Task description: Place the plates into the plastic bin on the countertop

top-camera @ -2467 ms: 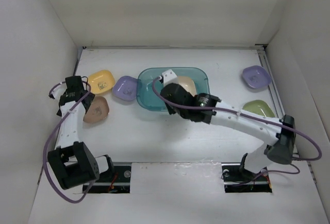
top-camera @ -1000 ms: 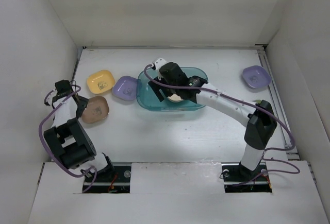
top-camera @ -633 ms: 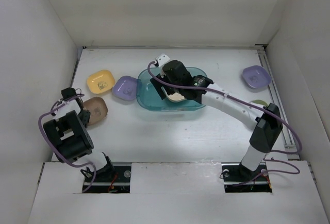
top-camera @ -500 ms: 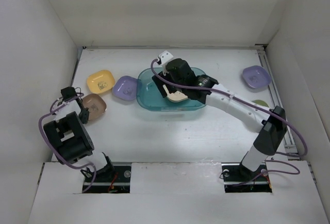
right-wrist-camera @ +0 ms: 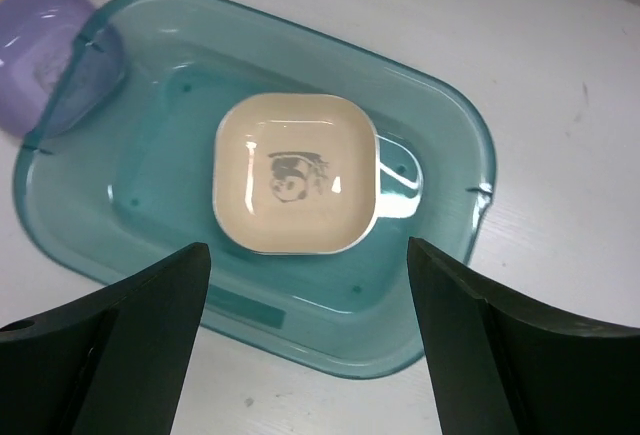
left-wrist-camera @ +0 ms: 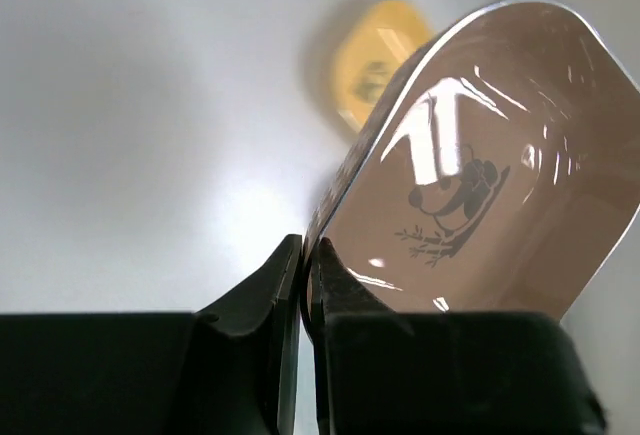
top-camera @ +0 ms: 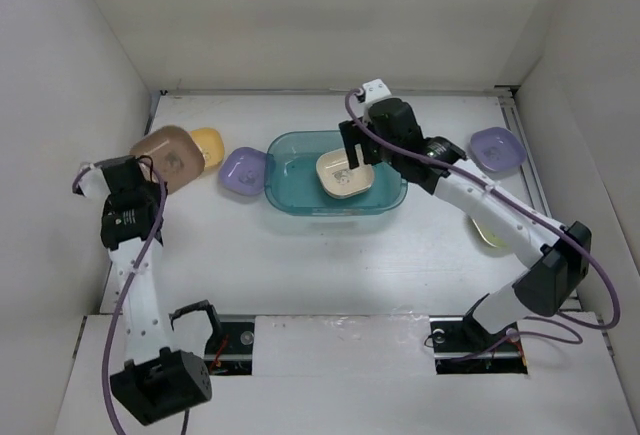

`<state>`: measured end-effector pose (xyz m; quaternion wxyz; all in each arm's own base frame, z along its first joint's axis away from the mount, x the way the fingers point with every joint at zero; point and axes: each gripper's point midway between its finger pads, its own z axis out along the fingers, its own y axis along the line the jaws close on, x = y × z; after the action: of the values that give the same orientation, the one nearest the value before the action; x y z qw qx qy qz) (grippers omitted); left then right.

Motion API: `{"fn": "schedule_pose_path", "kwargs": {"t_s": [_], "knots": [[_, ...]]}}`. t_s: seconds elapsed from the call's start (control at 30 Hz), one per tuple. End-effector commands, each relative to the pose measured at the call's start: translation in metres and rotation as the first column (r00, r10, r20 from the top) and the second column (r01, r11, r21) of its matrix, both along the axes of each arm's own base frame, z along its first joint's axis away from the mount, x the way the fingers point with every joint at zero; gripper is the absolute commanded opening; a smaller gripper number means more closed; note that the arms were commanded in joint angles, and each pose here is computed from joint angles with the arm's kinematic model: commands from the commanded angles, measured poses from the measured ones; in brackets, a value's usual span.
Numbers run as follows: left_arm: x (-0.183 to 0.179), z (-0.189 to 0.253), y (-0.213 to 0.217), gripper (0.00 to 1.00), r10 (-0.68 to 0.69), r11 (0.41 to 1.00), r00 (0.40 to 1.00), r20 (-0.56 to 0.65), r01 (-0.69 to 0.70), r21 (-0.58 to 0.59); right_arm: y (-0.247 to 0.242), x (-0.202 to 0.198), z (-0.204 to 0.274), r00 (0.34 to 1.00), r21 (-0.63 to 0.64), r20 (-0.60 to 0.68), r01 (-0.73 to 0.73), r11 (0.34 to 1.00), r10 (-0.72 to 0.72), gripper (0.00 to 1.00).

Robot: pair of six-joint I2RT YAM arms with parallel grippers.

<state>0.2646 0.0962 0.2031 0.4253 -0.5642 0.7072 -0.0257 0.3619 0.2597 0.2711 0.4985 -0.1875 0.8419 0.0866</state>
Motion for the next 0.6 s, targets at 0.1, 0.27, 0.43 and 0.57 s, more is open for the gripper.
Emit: {"fn": "schedule_pose_path", "kwargs": {"t_s": [0.1,0.27,0.43,0.57], "knots": [[0.064,0.038,-0.073,0.00,-0.347,0.927,0.910,0.225,0.370,-0.066,-0.052,0.005,0.035,0.984,0.170,0.019,0.172,0.970,-0.178,0.86],[0.104,0.054,-0.214,0.00,-0.548,0.826,0.814,0.195,0.563,-0.029,-0.095,0.003,0.059,0.952,0.230,0.030,0.290,0.929,-0.304,0.86],[0.120,0.025,-0.287,0.00,-0.523,0.843,0.847,0.100,0.531,-0.084,-0.151,-0.011,0.077,0.877,0.287,0.047,0.446,0.848,-0.478,0.86],[0.128,0.002,-0.323,0.00,-0.479,0.863,0.874,0.079,0.485,-0.143,-0.186,-0.029,0.078,0.817,0.332,0.037,0.533,0.778,-0.575,0.88]]}}
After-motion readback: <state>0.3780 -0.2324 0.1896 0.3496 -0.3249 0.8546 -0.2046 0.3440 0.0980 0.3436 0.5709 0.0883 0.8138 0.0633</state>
